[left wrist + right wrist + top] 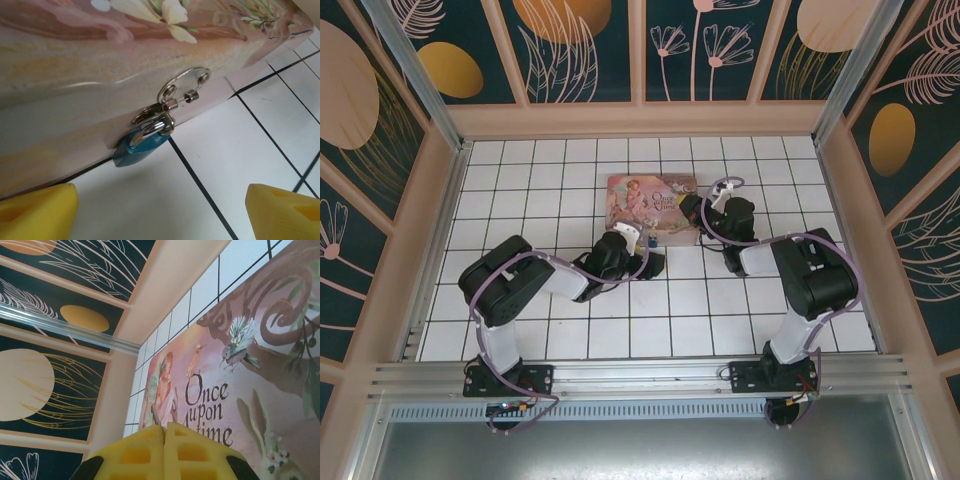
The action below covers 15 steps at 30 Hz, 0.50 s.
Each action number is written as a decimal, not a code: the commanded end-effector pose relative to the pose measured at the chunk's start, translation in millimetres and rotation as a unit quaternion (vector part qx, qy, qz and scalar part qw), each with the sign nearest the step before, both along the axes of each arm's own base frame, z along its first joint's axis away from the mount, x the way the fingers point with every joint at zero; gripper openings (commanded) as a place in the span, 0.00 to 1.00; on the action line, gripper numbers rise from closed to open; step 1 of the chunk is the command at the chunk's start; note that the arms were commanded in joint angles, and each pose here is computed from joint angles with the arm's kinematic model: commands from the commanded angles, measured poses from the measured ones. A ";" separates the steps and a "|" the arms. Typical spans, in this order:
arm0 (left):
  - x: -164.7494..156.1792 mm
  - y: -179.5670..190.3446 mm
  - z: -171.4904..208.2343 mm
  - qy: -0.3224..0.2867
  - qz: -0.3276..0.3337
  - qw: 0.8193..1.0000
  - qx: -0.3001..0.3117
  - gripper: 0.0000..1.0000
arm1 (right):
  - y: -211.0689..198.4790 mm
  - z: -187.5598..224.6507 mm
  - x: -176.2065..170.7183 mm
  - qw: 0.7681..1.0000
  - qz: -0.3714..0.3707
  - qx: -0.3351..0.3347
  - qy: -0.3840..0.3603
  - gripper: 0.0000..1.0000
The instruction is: Unlock a padlock with a key
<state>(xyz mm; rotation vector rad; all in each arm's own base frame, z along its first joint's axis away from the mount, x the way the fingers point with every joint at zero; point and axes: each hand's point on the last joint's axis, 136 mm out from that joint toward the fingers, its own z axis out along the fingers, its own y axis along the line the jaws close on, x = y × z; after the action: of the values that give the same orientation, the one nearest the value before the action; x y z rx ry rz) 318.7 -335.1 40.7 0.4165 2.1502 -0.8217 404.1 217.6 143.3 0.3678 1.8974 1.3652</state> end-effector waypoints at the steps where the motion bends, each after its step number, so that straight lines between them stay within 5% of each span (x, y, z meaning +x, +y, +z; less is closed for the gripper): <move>1: 16.3 -7.3 12.3 -0.041 0.004 0.999 -0.009 0.87 | 2.7 -0.5 -2.2 1.000 0.001 0.010 -0.007 0.00; 15: 18.1 -33.4 28.5 -0.026 -0.038 0.996 -0.073 0.88 | 6.6 -18.5 -2.1 1.000 0.000 0.002 0.011 0.00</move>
<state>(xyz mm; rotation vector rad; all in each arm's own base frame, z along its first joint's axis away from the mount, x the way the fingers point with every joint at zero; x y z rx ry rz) 329.8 -356.9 49.8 0.4441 2.0949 -0.9007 402.7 221.4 126.4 0.3920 1.9288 1.3692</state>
